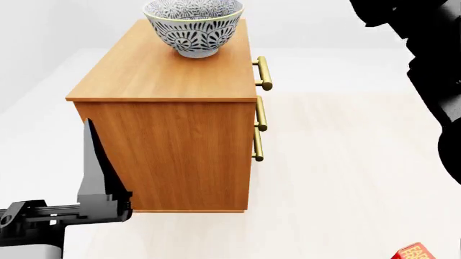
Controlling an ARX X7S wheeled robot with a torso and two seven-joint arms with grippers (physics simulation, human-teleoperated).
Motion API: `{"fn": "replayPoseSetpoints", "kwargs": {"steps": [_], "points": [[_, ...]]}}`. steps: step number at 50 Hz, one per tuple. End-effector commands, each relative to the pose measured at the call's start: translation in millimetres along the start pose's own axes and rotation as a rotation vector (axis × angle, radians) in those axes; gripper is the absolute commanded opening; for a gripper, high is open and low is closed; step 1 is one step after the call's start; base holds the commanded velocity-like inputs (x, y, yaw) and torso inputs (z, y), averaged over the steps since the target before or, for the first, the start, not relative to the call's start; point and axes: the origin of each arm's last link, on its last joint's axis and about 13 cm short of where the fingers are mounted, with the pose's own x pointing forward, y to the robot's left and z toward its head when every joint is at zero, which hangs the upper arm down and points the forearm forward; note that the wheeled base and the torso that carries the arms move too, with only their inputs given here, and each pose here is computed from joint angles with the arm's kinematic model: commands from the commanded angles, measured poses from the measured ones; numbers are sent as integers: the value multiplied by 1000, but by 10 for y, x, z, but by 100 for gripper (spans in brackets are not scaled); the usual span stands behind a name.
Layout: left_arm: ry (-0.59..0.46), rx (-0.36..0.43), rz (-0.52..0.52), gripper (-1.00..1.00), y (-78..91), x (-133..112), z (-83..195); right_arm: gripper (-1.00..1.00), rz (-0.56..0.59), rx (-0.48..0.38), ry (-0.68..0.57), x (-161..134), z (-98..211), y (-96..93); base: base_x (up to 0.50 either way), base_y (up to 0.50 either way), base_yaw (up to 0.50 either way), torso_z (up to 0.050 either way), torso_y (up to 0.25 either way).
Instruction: Close the top drawer of the cabinet and put the bowl on top of it.
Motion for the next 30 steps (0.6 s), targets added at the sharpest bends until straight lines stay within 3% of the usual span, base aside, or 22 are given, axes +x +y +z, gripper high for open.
{"fn": "replayPoseSetpoints", "kwargs": {"steps": [1,13,17,24,30], "points": [[-19,14,-3,100,21,13,82,100,-141,-165,-200,-412,469,220,0,0,0,0,0],[-200,20,0,100,141,64,318,100,-239,-351,-331,-880,773,734,0,0,0,0,0],[-286,45,-63,100,115,61,304,100,-268,-380,-364,-993,829,854,0,0,0,0,0],[-368,24,-43,100,164,112,235,100,-304,-407,-416,-1151,895,996,0,0,0,0,0],[-441,19,-86,100,189,144,132,100,-304,-411,-481,-1132,887,989,0,0,0,0,0]]}}
